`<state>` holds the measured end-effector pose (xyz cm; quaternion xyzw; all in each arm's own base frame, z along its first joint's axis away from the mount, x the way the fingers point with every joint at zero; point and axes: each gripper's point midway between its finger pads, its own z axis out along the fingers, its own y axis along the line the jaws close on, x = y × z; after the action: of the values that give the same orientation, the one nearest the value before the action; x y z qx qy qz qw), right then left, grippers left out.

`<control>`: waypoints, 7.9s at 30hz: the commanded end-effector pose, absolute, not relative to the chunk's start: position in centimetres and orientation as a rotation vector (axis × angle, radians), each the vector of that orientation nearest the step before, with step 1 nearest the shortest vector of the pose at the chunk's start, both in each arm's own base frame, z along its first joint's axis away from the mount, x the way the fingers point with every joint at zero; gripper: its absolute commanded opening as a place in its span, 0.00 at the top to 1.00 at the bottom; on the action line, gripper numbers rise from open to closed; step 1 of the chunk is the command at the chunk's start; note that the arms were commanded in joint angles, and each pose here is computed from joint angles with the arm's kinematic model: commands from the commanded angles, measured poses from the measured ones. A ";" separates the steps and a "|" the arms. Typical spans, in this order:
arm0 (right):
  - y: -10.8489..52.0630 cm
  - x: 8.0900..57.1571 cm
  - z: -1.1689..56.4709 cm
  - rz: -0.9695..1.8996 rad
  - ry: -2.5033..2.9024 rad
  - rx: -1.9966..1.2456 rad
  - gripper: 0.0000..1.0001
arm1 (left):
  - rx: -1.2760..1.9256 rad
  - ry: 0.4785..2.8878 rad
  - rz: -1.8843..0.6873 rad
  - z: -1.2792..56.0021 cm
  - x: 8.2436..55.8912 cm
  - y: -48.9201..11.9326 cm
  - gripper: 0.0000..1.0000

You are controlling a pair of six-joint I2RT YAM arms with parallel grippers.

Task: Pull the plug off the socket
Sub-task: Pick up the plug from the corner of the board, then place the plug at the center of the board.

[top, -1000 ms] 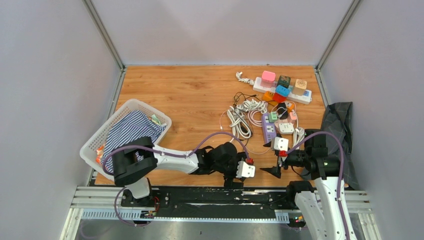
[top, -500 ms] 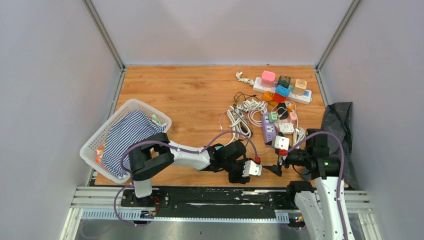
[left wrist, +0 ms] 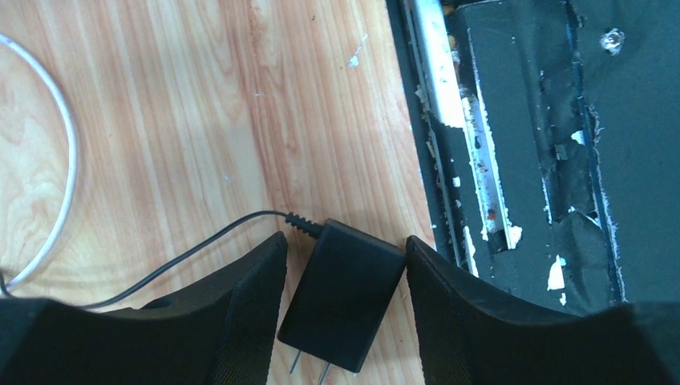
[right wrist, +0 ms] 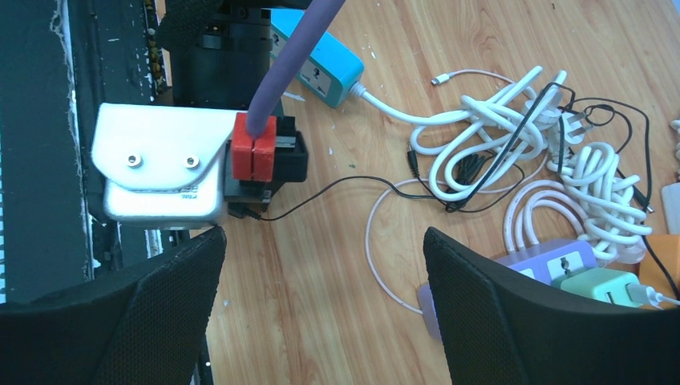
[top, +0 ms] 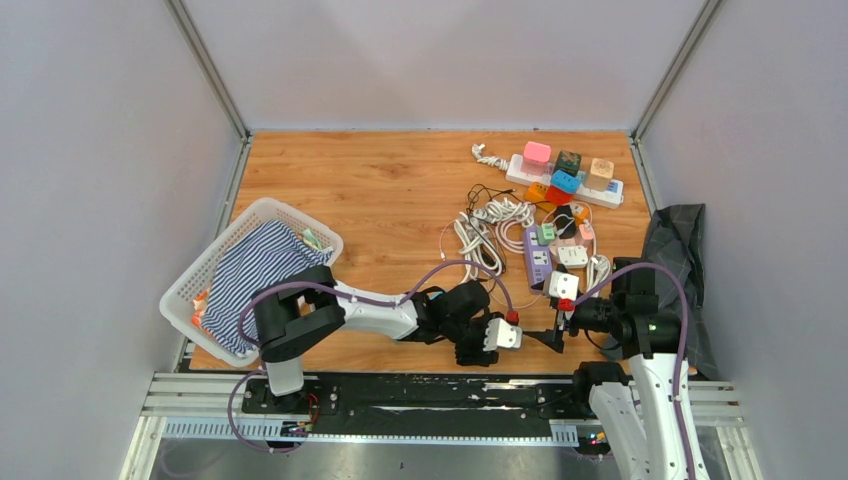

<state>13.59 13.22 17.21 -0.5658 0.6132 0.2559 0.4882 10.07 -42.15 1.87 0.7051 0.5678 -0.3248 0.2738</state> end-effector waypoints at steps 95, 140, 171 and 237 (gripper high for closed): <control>13.3 12.4 17.1 0.643 1.473 -1.358 0.06 | 0.429 1.464 -1.001 49.8 28.8 -29.3 1.00; 13.3 12.3 17.1 0.638 1.473 -1.355 0.06 | 0.161 1.477 -0.875 53.6 35.8 -21.5 1.00; 13.2 12.3 17.0 0.643 1.477 -1.351 0.05 | 0.071 1.618 -0.635 48.1 41.3 -16.1 1.00; 13.6 11.6 17.2 0.642 1.413 -1.382 0.05 | 0.012 1.974 -0.470 30.6 48.4 -8.0 0.00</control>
<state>12.52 13.21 17.10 -0.5720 0.5962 0.2553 0.5022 53.05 -6.07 17.47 -0.0174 0.9080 -0.1193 0.4012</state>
